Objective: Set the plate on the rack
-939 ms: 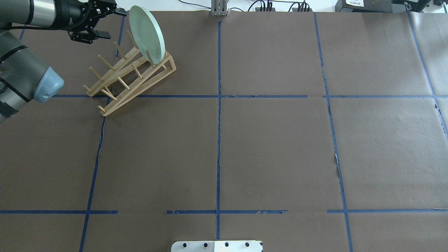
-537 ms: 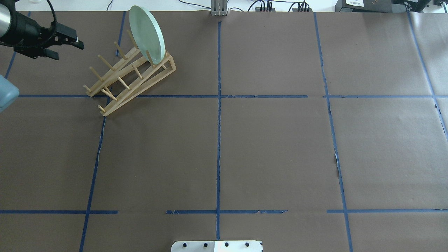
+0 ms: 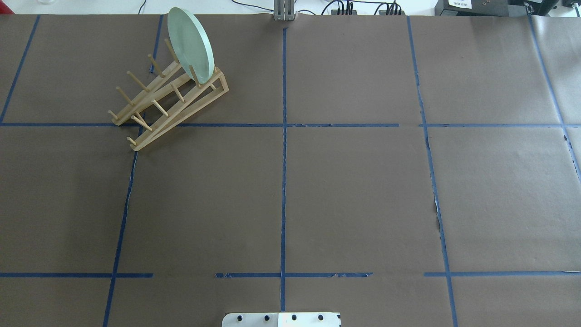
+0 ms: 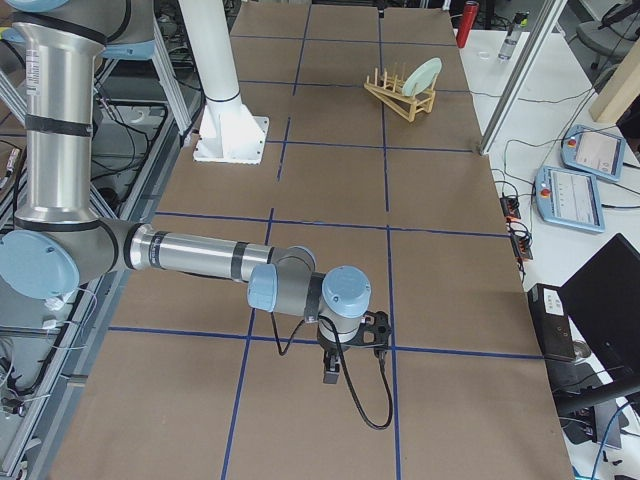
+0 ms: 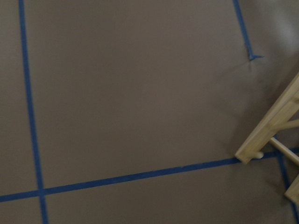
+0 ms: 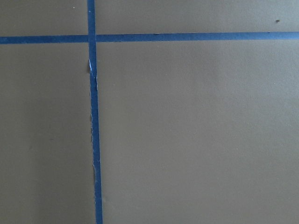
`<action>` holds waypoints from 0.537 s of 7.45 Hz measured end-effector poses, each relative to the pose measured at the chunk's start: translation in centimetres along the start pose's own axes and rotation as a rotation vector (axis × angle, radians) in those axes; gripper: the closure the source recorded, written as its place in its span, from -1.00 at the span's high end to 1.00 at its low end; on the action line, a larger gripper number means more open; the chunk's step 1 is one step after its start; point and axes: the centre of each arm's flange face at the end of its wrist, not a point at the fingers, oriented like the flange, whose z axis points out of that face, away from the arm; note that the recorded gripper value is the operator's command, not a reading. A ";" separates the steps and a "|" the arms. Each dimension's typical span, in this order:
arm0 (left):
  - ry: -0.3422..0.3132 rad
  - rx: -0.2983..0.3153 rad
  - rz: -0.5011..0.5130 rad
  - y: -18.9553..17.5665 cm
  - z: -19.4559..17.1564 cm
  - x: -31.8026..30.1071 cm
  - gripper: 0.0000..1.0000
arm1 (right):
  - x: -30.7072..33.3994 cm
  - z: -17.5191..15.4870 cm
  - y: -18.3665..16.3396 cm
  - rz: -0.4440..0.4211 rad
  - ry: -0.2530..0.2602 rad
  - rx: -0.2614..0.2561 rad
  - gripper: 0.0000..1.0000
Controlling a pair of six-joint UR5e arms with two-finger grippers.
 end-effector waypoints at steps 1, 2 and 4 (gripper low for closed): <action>-0.016 -0.038 -0.034 2.2 -0.8 -3.7 1.00 | 0.0 0.0 0.0 0.000 0.000 0.000 1.00; -0.020 -0.060 -0.056 3.7 -0.9 -5.7 1.00 | 0.0 0.0 0.0 0.000 0.000 0.000 1.00; -0.017 -0.090 -0.071 5.3 -0.2 -7.4 1.00 | 0.0 0.0 0.0 0.000 0.000 0.000 1.00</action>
